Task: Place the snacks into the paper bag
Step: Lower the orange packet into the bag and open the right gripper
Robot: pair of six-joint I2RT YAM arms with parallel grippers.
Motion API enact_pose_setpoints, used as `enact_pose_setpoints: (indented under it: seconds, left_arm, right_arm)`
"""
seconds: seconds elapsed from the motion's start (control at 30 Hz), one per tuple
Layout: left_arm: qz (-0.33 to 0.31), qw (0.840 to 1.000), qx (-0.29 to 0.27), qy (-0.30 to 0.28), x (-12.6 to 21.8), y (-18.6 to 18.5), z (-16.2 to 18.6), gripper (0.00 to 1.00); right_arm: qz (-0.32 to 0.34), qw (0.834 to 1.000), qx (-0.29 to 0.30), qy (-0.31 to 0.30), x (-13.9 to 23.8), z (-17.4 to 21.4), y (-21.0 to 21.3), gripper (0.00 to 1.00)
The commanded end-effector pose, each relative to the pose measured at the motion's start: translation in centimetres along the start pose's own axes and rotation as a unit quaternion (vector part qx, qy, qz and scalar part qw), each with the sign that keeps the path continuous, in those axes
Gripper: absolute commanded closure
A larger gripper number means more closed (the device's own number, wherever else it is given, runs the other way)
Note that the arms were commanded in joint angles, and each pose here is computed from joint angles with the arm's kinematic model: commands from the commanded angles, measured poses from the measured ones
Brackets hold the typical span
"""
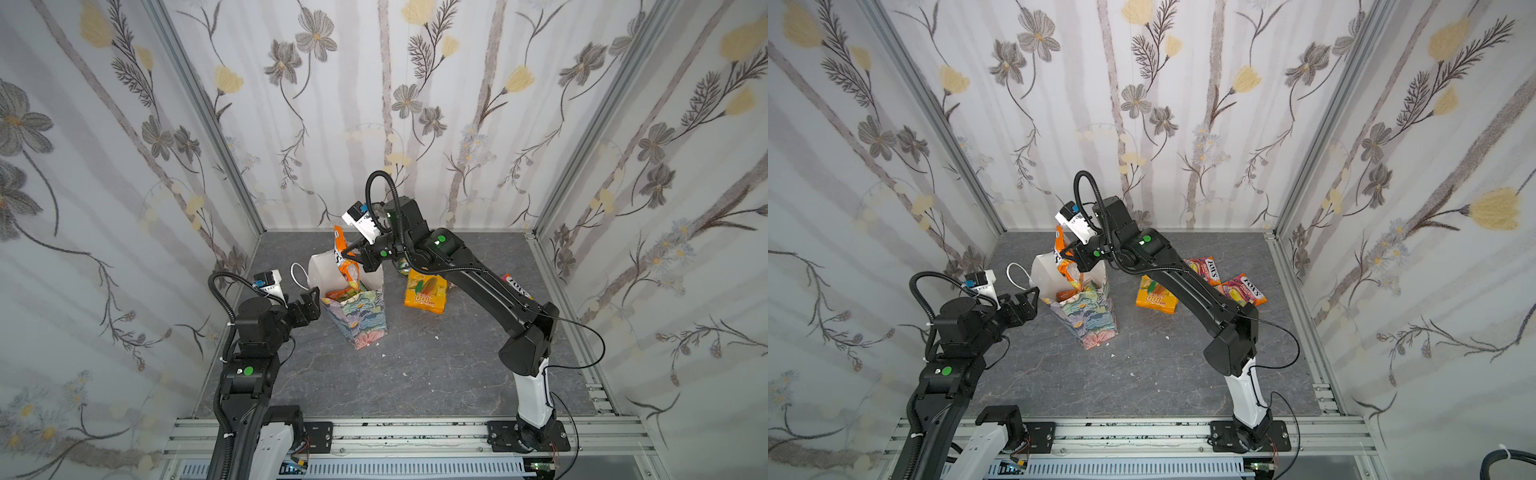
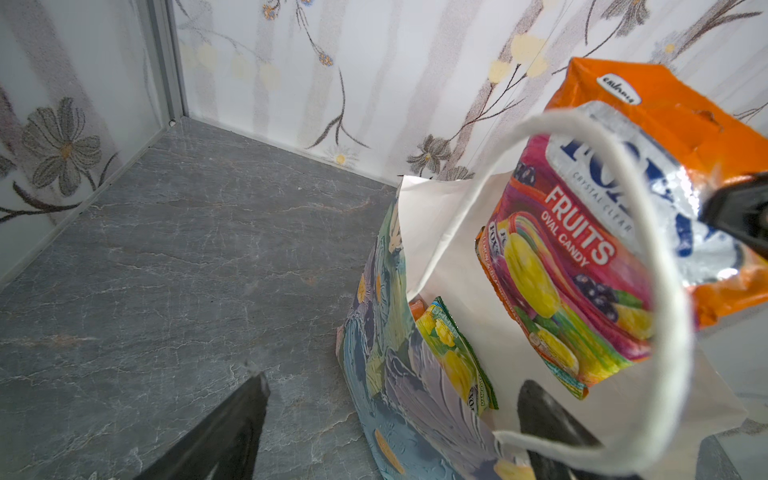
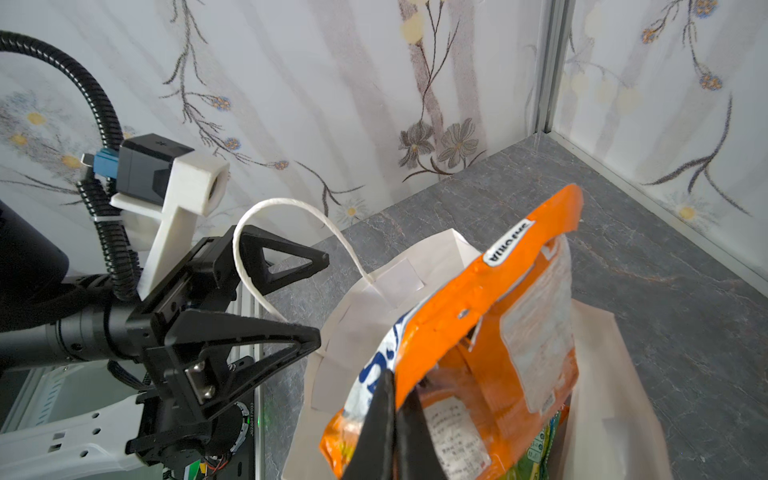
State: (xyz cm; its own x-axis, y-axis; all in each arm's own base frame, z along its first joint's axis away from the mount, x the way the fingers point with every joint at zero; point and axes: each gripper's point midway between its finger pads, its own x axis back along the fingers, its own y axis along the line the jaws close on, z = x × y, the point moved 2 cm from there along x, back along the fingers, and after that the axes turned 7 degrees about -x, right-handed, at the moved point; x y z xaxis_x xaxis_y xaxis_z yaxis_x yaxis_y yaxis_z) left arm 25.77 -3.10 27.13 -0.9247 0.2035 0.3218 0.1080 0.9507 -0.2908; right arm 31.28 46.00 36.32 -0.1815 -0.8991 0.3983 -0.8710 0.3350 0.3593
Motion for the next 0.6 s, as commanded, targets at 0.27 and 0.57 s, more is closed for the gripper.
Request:
enact_pose_setpoints:
  seconds: [0.27, 0.57]
  left_arm:
    - [0.004, 1.000, -0.004, -0.011, 0.0, -0.2, -0.5, 0.06]
    - [0.003, 1.000, -0.004, -0.011, 0.0, -0.1, -0.5, 0.06]
  right_arm:
    - [0.014, 0.999, 0.037, -0.034, 1.7, -1.5, 1.2, 0.64]
    - [0.038, 0.998, 0.037, -0.041, 2.3, -1.7, 0.8, 0.65]
